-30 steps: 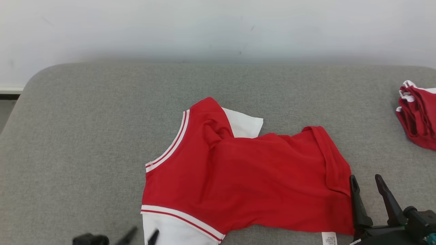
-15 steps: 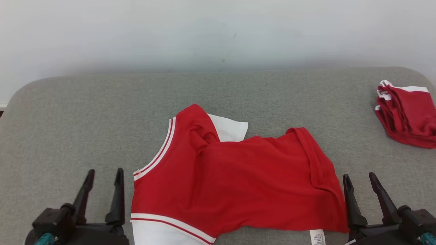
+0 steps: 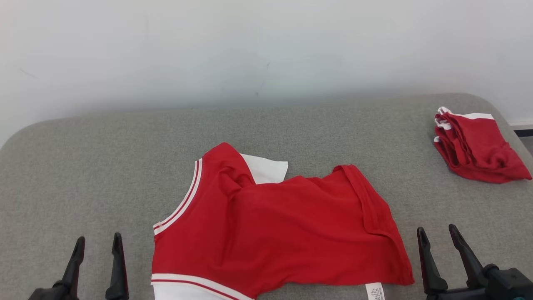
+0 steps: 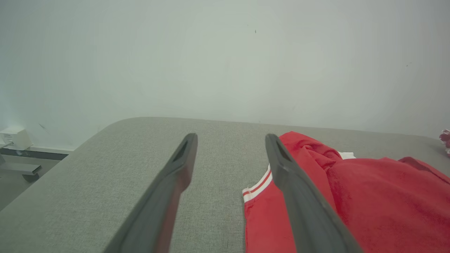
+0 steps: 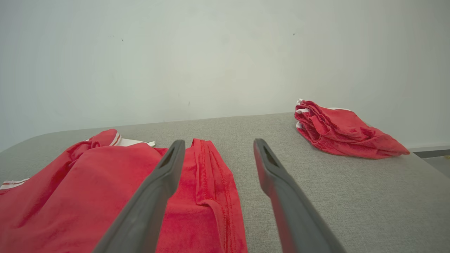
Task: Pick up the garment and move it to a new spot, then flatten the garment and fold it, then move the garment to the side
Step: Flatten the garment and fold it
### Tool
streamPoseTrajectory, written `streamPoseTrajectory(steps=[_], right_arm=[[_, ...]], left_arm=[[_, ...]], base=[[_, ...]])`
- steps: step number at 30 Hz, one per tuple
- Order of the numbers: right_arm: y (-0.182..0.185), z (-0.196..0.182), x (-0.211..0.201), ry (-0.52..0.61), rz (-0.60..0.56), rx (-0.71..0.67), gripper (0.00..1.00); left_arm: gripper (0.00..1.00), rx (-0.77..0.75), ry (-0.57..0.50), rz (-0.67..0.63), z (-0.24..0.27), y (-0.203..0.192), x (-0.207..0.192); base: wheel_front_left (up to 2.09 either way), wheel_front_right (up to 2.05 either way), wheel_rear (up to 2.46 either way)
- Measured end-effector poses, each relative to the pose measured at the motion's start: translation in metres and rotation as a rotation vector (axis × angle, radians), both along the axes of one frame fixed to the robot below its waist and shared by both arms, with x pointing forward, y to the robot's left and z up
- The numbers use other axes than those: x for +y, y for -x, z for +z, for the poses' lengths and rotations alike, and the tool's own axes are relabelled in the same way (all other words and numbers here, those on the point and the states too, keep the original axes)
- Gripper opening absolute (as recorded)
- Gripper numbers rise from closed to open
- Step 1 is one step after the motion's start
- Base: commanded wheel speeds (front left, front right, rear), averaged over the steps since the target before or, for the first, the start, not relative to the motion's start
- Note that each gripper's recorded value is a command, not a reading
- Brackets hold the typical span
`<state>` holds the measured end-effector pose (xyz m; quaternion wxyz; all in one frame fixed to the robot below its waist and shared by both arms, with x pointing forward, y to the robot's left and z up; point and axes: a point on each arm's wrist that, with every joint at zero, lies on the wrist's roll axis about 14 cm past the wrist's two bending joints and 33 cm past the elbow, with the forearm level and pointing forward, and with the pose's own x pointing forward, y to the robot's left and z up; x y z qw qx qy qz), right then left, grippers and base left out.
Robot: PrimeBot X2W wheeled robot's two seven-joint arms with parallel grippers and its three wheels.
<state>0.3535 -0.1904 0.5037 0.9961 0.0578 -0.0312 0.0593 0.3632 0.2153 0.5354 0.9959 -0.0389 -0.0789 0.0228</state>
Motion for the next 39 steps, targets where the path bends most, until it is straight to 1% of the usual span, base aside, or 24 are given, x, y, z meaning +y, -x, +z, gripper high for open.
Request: streamPoseTrajectory(steps=[6, 9, 12, 14, 35, 39], right_arm=[[0.009, -0.001, -0.003, 0.000, -0.010, 0.003, 1.00], [0.009, -0.001, -0.002, -0.003, -0.011, 0.001, 1.00], [0.012, -0.004, 0.000, -0.008, -0.008, 0.011, 1.00], [0.011, -0.005, 0.002, -0.009, -0.002, 0.012, 1.00], [0.007, -0.014, 0.016, -0.009, 0.041, 0.044, 1.00], [0.007, -0.017, 0.016, -0.008, 0.042, 0.051, 1.00]], left_arm=[[1.00, 0.012, -0.030, -0.001, -0.006, 0.009, 0.003], [1.00, 0.016, -0.028, 0.003, -0.008, 0.015, 0.006], [1.00, 0.020, -0.056, -0.014, -0.009, 0.019, 0.004], [1.00, 0.022, -0.035, -0.017, -0.011, 0.022, 0.003], [1.00, 0.065, -0.026, -0.026, -0.027, 0.031, 0.001], [1.00, 0.096, -0.005, -0.027, -0.037, 0.033, -0.001]], base=[[0.00, 0.00, 0.00], [0.00, 0.00, 0.00], [0.00, 0.00, 0.00], [0.00, 0.00, 0.00], [0.00, 0.00, 0.00], [0.00, 0.00, 0.00]])
